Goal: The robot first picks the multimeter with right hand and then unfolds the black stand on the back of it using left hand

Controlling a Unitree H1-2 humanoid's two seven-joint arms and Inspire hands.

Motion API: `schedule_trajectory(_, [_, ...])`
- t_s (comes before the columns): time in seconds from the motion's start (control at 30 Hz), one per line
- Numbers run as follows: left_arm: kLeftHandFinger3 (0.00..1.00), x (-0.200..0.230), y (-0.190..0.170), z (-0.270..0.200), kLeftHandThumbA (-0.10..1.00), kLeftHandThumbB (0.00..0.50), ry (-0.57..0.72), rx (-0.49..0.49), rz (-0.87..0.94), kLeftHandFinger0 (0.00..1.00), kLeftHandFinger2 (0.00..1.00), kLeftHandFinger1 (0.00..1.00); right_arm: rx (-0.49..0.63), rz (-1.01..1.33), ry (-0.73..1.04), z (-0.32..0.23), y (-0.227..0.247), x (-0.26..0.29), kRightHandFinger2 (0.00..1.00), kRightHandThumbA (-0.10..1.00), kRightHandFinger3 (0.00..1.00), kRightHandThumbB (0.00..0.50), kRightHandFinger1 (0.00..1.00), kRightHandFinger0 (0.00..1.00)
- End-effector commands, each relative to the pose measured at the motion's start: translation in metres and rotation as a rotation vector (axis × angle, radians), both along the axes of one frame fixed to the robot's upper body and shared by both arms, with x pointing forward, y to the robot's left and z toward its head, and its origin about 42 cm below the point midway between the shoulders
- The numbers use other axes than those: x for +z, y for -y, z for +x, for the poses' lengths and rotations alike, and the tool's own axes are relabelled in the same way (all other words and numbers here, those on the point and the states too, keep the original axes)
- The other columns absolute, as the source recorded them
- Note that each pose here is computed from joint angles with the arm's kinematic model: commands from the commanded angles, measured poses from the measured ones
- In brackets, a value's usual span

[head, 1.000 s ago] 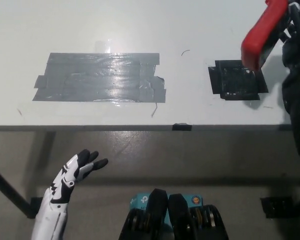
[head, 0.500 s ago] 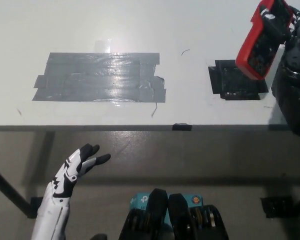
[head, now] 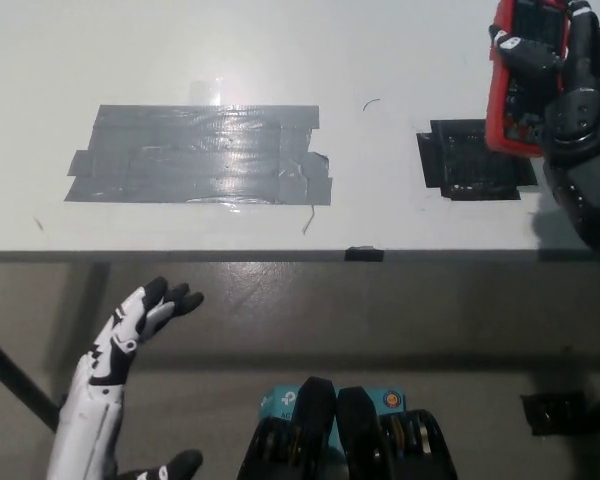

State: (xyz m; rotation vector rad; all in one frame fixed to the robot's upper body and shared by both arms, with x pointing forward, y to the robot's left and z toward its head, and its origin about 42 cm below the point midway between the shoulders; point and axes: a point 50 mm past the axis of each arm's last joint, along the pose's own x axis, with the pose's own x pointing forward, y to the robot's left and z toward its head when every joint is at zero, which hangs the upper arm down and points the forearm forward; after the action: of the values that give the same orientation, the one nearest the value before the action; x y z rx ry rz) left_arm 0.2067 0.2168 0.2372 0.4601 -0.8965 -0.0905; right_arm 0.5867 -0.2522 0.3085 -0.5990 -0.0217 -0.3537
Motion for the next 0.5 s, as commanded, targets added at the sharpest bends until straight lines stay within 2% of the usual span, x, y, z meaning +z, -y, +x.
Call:
schedule_trajectory(0.0, [1.00, 0.014, -0.014, 0.005, 0.87, 0.121, 0.091, 0.025, -0.060, 1.00, 0.79, 0.86, 0.270, -0.164, 0.207, 0.015, -0.041, 0.088, 0.59, -0.10, 0.56, 0.130, 0.22, 0.00])
schedule_trajectory(0.03, [1.00, 0.015, -0.015, 0.005, 0.88, 0.118, 0.097, 0.029, -0.061, 1.00, 0.80, 0.87, 0.275, -0.141, 0.178, 0.015, -0.042, 0.077, 0.48, -0.10, 0.41, 0.162, 0.18, 0.00])
schedule_trajectory(0.07, [1.00, 0.017, -0.015, 0.005, 0.88, 0.112, 0.103, 0.033, -0.065, 1.00, 0.79, 0.88, 0.275, -0.123, 0.125, 0.013, -0.043, 0.055, 0.54, -0.10, 0.49, 0.134, 0.17, 0.00])
schedule_trajectory(0.1, [1.00, 0.018, -0.015, 0.005, 0.88, 0.109, 0.106, 0.033, -0.064, 1.00, 0.78, 0.89, 0.276, -0.123, 0.100, 0.012, -0.043, 0.044, 0.62, -0.10, 0.57, 0.125, 0.20, 0.00])
schedule_trajectory(0.13, [1.00, 0.019, -0.015, 0.004, 0.88, 0.099, 0.109, 0.030, -0.060, 1.00, 0.79, 0.89, 0.276, -0.115, 0.069, 0.010, -0.043, 0.028, 0.69, -0.10, 0.66, 0.130, 0.25, 0.00])
schedule_trajectory(0.2, [1.00, 0.020, -0.017, 0.005, 0.88, 0.101, 0.109, 0.021, -0.060, 1.00, 0.80, 0.89, 0.287, -0.096, 0.022, 0.006, -0.042, 0.004, 0.77, -0.10, 0.75, 0.144, 0.33, 0.00])
schedule_trajectory(0.27, [1.00, 0.020, -0.018, 0.004, 0.88, 0.097, 0.111, 0.031, -0.054, 1.00, 0.81, 0.90, 0.288, -0.091, -0.023, 0.002, -0.040, -0.014, 0.79, -0.10, 0.78, 0.149, 0.37, 0.00])
schedule_trajectory(0.33, [1.00, 0.019, -0.021, -0.001, 0.91, 0.104, 0.104, 0.048, -0.046, 1.00, 0.80, 0.92, 0.294, -0.085, -0.071, -0.007, -0.038, -0.047, 0.82, -0.10, 0.81, 0.185, 0.41, 0.01])
schedule_trajectory(0.4, [1.00, 0.019, -0.021, -0.004, 0.92, 0.096, 0.105, 0.054, -0.045, 1.00, 0.81, 0.92, 0.292, -0.076, -0.102, -0.013, -0.032, -0.066, 0.81, -0.10, 0.80, 0.162, 0.41, 0.01])
schedule_trajectory(0.47, [1.00, 0.020, -0.021, -0.004, 0.90, 0.097, 0.108, 0.051, -0.048, 1.00, 0.80, 0.89, 0.291, -0.079, -0.111, -0.016, -0.028, -0.074, 0.76, -0.10, 0.75, 0.154, 0.38, 0.00])
